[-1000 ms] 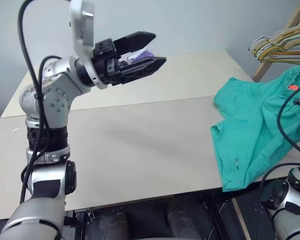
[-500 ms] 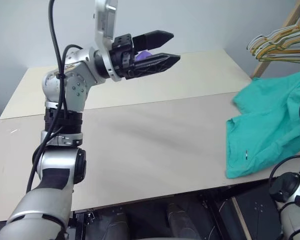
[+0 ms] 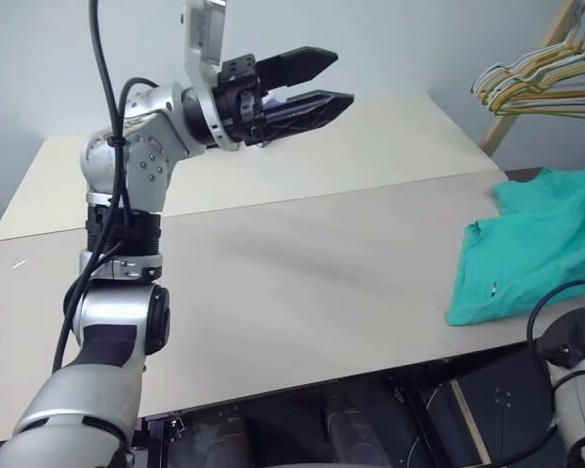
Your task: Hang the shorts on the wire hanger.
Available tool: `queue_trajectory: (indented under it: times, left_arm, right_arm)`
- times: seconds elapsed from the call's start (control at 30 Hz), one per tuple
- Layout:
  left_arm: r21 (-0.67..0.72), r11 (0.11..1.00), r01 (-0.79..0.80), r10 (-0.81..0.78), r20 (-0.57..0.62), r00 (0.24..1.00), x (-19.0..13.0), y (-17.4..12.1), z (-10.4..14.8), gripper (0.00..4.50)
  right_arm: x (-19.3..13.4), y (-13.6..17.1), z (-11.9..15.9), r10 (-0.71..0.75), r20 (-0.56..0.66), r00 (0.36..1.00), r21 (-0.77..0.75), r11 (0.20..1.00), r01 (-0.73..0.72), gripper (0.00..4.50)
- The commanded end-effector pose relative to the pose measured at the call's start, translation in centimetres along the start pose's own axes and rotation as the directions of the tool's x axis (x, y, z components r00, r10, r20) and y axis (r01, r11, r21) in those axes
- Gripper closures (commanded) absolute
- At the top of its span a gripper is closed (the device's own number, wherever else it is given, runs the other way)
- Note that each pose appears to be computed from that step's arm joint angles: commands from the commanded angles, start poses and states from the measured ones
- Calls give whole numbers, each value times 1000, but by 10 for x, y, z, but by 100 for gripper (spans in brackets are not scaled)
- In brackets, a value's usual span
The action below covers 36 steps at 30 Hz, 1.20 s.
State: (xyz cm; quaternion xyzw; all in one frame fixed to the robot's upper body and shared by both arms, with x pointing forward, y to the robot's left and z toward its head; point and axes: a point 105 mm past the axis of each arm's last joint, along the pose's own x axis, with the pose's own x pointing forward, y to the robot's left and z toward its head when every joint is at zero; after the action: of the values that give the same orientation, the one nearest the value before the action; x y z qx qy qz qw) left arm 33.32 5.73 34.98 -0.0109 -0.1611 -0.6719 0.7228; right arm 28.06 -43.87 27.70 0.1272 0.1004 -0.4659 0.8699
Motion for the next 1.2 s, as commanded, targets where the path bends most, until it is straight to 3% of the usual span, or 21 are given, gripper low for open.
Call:
queue_trajectory:
  times: [0.03, 0.63, 0.93, 1.2]
  left_arm:
    - [70, 998, -2, 0, 26, 1000, -2, -4, 16, 4]
    - [80, 997, -17, 17, 11, 1000, 1, -3, 16, 4]
    - [68, 996, -55, 52, 46, 998, -2, 0, 19, 4]
    - [76, 995, -60, 57, 46, 997, -4, 0, 19, 0]
  right_arm:
    - [-2, -13, 23, -40, 69, 997, 59, 998, 36, 450]
    - [25, -40, 11, -142, -14, 990, 122, 982, 143, 450]
    - [23, -29, 3, -109, -35, 993, 107, 988, 112, 450]
    - [15, -18, 3, -100, 7, 995, 59, 993, 100, 198]
